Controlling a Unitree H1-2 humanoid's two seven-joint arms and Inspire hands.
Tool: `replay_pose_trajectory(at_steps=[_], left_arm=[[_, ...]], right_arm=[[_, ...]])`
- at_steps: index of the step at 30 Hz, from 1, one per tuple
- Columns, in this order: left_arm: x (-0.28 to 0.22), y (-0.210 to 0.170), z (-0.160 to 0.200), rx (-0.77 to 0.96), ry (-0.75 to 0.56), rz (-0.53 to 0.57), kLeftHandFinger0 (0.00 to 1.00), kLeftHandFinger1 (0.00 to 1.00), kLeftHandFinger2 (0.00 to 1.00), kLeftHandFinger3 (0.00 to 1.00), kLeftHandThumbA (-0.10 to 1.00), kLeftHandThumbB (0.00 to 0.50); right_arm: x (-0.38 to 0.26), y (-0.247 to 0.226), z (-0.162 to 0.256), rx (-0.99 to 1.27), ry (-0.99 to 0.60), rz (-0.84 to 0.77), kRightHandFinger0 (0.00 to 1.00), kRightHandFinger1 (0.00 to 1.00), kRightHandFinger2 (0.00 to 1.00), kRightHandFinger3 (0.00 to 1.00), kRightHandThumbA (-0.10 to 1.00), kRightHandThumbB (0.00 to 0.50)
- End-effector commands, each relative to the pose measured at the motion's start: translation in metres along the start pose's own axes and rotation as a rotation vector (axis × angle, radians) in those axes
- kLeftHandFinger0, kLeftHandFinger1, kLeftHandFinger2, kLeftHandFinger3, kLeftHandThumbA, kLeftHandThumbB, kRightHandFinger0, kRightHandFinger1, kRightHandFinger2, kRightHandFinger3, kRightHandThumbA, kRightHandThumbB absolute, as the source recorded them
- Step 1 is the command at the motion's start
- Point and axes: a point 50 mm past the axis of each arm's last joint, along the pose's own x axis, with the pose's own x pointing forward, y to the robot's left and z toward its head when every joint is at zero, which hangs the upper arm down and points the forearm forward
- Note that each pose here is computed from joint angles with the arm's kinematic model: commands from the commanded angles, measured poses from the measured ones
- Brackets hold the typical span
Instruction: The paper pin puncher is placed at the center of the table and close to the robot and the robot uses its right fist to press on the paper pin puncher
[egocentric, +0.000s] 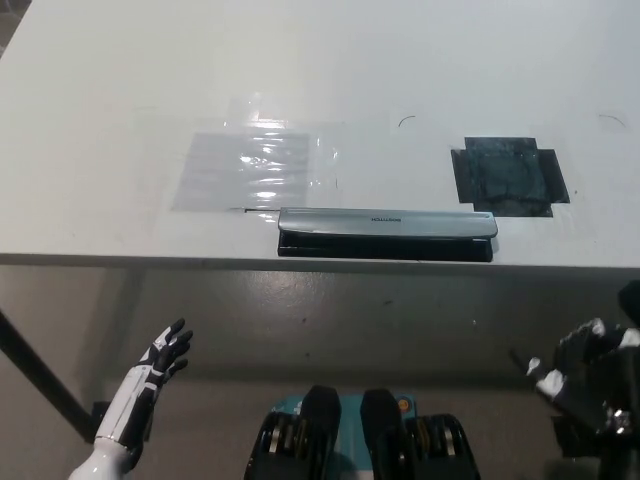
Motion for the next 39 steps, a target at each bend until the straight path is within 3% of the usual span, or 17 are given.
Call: replay_pose_trajectory(at_steps=[1,3,4,5,7,9,10,11,15,18,20,25,32,34,39], left_arm=[[0.005,0.006,0.013,0.010,-0.095,-0.017,1.00,1.00,1.00,1.00,1.00,0.190],[0.004,0.005,0.011,0.014,-0.083,-0.018,1.00,1.00,1.00,1.00,1.00,0.183],[0.003,0.004,0.010,0.012,-0.077,-0.019,1.00,1.00,1.00,1.00,1.00,0.176],[0.003,0.004,0.010,0.016,-0.081,-0.015,1.00,1.00,1.00,1.00,1.00,0.170],[0.004,0.004,0.010,0.014,-0.083,-0.013,1.00,1.00,1.00,1.00,1.00,0.175],[0.004,0.005,0.010,0.012,-0.084,-0.016,1.00,1.00,1.00,1.00,1.00,0.179],[0.004,0.005,0.010,0.011,-0.084,-0.016,1.00,1.00,1.00,1.00,1.00,0.185],[0.004,0.005,0.010,0.010,-0.081,-0.015,1.00,1.00,1.00,1.00,1.00,0.187],[0.004,0.004,0.013,0.012,-0.093,-0.021,1.00,1.00,1.00,1.00,1.00,0.184],[0.007,0.005,0.014,0.015,-0.099,-0.026,1.00,1.00,1.00,1.00,1.00,0.200],[0.007,0.006,0.015,0.029,-0.103,-0.026,1.00,1.00,1.00,1.00,1.00,0.198],[0.010,0.006,0.018,0.029,-0.108,-0.032,1.00,1.00,1.00,1.00,1.00,0.204],[0.013,0.007,0.020,0.033,-0.109,-0.040,1.00,1.00,1.00,1.00,1.00,0.232],[0.013,0.008,0.021,0.035,-0.109,-0.038,1.00,1.00,1.00,1.00,1.00,0.230],[0.016,0.009,0.024,0.039,-0.123,-0.043,1.00,1.00,1.00,1.00,1.00,0.209]], right_arm=[[0.055,0.037,0.063,0.182,-0.129,0.082,0.00,0.00,0.00,0.00,1.00,0.163],[0.083,0.057,0.081,0.209,-0.161,0.094,0.00,0.00,0.00,0.00,1.00,0.185],[0.089,0.061,0.085,0.190,-0.165,0.095,0.10,0.10,0.15,0.15,1.00,0.197],[0.104,0.070,0.090,0.179,-0.195,0.121,0.00,0.00,0.01,0.01,1.00,0.203],[0.128,0.085,0.098,0.198,-0.221,0.164,0.00,0.00,0.00,0.00,1.00,0.197],[0.150,0.106,0.107,0.238,-0.206,0.177,0.00,0.00,0.00,0.00,1.00,0.234],[0.154,0.109,0.108,0.246,-0.201,0.179,0.07,0.08,0.11,0.11,1.00,0.203],[0.161,0.115,0.110,0.261,-0.193,0.185,0.00,0.00,0.00,0.00,1.00,0.236],[0.200,0.147,0.107,0.307,-0.169,0.216,0.00,0.00,0.00,0.00,1.00,0.204],[0.223,0.163,0.101,0.285,-0.159,0.235,0.00,0.00,0.00,0.00,1.00,0.208],[0.235,0.179,0.093,0.294,-0.114,0.233,0.00,0.00,0.00,0.00,1.00,0.223],[0.247,0.203,0.068,0.265,-0.051,0.242,0.00,0.00,0.02,0.00,1.00,0.163],[0.230,0.221,0.016,0.188,0.071,0.268,0.00,0.00,0.12,0.00,1.00,0.183],[0.223,0.221,0.001,0.168,0.094,0.274,0.00,0.01,0.21,0.08,1.00,0.187],[0.210,0.212,-0.033,0.141,0.159,0.240,0.00,0.03,0.27,0.17,1.00,0.182]])
